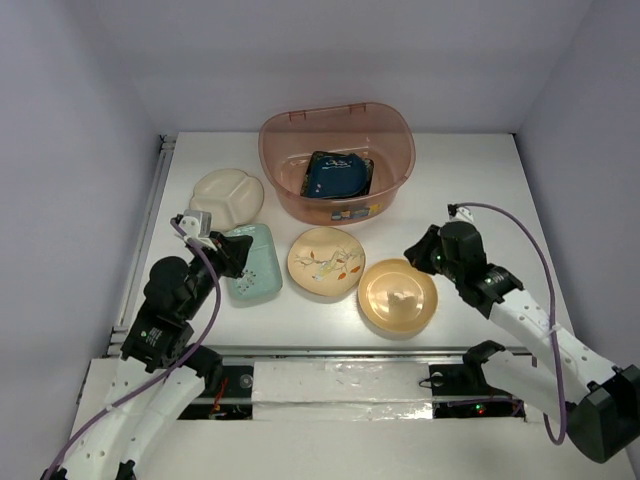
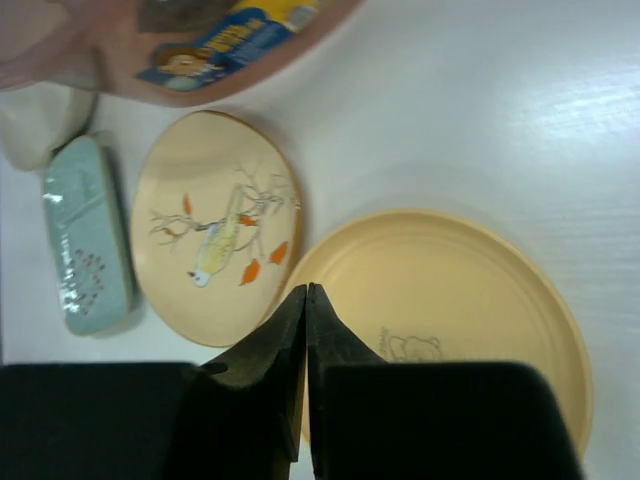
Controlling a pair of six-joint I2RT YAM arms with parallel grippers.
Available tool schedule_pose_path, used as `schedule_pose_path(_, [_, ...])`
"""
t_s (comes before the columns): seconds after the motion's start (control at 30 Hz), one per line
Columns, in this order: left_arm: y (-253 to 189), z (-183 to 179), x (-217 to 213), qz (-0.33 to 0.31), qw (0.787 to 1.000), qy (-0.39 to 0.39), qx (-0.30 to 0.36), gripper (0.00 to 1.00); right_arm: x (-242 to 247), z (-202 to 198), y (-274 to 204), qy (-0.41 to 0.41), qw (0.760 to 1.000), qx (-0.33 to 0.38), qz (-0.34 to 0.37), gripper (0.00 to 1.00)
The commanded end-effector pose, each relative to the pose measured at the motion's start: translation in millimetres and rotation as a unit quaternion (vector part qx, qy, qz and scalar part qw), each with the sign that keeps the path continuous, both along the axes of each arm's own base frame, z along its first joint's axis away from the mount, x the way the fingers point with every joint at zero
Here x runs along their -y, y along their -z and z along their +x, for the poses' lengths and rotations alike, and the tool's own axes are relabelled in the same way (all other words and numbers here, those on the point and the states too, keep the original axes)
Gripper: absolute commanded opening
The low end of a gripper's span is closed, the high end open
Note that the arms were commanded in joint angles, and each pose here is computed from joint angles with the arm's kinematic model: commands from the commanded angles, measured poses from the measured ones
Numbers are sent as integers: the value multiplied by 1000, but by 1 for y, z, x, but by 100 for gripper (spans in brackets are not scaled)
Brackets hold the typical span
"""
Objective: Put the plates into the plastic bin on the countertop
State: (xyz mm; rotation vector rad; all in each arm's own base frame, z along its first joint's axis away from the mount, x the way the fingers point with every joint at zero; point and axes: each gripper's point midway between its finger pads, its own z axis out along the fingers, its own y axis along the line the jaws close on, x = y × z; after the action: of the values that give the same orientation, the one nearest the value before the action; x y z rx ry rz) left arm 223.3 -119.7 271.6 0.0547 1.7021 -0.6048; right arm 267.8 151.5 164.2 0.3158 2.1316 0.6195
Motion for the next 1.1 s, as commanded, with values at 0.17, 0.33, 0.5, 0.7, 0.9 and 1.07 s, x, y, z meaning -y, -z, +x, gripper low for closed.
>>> schedule_pose_path(0.17, [-26, -4, 0, -17, 999, 6, 39, 8, 20, 7, 50, 72, 995, -61, -40, 43])
schedule_pose_path(0.33, [-26, -8, 2, -20, 999, 17, 41, 9, 6, 31, 60, 50, 993, -81, -69, 51])
schedule_pose_path(0.5, [-29, -10, 2, -23, 998, 19, 48, 10, -18, 44, 76, 23, 993, -103, -46, 51])
schedule_pose_path(0.7, [-30, -12, 2, -24, 998, 22, 51, 11, -26, 61, 99, 39, 990, -129, -45, 52])
schedule_pose_path(0.9, [-30, -12, 2, -25, 998, 22, 51, 11, 13, 86, 100, 144, 982, -111, -56, 51])
schedule_pose_path(1.07, [-30, -11, 3, -24, 998, 22, 49, 11, 34, 108, 79, 189, 979, -69, -43, 51])
